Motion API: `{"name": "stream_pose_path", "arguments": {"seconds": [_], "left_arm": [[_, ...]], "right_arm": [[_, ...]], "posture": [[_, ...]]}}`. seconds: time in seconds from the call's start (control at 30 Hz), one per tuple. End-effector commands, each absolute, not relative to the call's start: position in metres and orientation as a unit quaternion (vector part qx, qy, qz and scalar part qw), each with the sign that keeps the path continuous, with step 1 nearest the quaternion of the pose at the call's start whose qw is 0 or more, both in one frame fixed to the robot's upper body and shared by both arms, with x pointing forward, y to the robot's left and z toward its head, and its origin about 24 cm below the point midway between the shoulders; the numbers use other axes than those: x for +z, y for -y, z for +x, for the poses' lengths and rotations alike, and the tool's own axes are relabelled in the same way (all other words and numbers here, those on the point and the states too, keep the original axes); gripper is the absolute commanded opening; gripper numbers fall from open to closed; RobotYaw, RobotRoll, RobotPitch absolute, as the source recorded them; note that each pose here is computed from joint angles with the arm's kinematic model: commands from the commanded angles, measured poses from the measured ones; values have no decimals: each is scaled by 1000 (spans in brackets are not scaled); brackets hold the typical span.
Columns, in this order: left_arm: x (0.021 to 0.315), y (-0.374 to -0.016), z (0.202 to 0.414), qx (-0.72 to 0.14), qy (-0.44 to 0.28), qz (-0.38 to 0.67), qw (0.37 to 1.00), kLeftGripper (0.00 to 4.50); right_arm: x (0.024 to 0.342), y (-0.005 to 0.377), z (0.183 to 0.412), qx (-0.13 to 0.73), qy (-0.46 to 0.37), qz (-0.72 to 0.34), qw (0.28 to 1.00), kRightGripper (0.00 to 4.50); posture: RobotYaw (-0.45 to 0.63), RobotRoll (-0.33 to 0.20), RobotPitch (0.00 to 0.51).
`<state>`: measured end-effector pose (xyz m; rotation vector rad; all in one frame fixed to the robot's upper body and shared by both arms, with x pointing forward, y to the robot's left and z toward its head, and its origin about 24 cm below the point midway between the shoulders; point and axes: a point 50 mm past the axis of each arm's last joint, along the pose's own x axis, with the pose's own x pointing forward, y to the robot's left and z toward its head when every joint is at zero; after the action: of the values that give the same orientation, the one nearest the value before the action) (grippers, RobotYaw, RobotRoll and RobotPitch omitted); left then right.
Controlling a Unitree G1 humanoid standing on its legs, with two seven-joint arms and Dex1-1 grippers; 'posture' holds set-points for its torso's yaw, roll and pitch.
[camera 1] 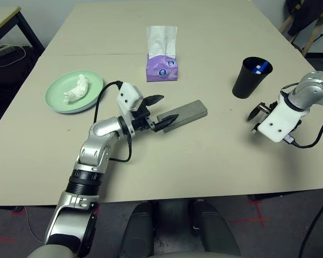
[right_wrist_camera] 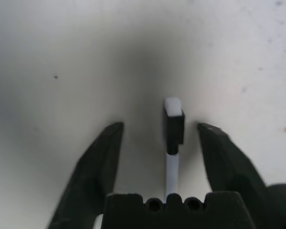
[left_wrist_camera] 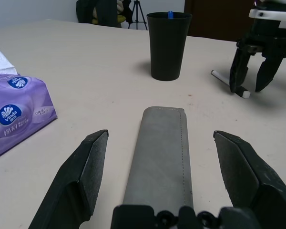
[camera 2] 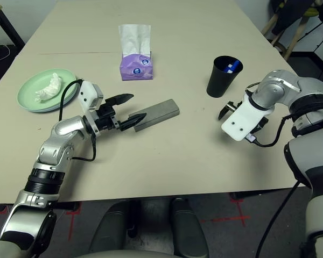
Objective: Organize and tidy the items on the table.
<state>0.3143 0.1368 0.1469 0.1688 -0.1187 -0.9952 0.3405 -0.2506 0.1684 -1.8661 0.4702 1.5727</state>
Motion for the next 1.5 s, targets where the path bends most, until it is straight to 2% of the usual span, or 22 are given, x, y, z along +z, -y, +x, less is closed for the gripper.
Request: {"name": "stream_pose_path", "arguments": {"seconds": [0.03, 0.07, 0.13, 0.23, 0.37, 0.4, 0.67, 0.87, 0.97, 1.2, 1.27, 1.43, 1.5], "left_arm": [[148, -133, 312, -483, 60, 84, 870, 4500], [148, -133, 312, -483, 60, 84, 870, 4500], [149, -133, 312, -483, 61, 84, 869, 4500], [149, -133, 312, -483, 62, 84, 869, 4500], [150, -133, 312, -483, 62, 84, 870, 4500], [150, -133, 312, -483, 63, 84, 869, 4500], [151, -132, 314, -485, 65, 85, 868, 4500], [152, -131, 315, -489, 66, 87, 866, 4500], [154, -131, 317, -492, 67, 90, 863, 4500], [156, -130, 320, -501, 66, 95, 858, 4500], [156, -129, 321, -506, 66, 96, 855, 4500], [157, -128, 323, -511, 66, 97, 852, 4500], [158, -129, 324, -512, 66, 98, 851, 4500]], "right_arm": [[164, 252, 339, 603, -189, -707, 317, 3212], [164, 252, 339, 603, -189, -707, 317, 3293], [164, 251, 340, 606, -194, -703, 318, 3056], [165, 251, 340, 608, -204, -697, 320, 2080], [166, 251, 340, 610, -210, -693, 323, 494], [167, 251, 340, 610, -210, -691, 325, 328], [176, 247, 342, 610, -200, -683, 347, 328], [207, 224, 353, 614, -136, -624, 464, 328], [221, 213, 357, 623, -88, -525, 573, 328], [238, 221, 352, 582, -15, -358, 730, 328], [246, 224, 354, 544, 36, -280, 790, 328], [263, 236, 355, 427, 152, -96, 886, 328], [265, 241, 355, 385, 178, -43, 904, 328]], "posture": [[134, 0, 183], [134, 0, 183], [135, 0, 182], [136, 0, 181], [133, 0, 178], [132, 0, 178], [119, 0, 167], [104, 0, 151], [90, 0, 140], [63, 0, 127], [57, 0, 124], [48, 0, 115], [43, 0, 114]]}}
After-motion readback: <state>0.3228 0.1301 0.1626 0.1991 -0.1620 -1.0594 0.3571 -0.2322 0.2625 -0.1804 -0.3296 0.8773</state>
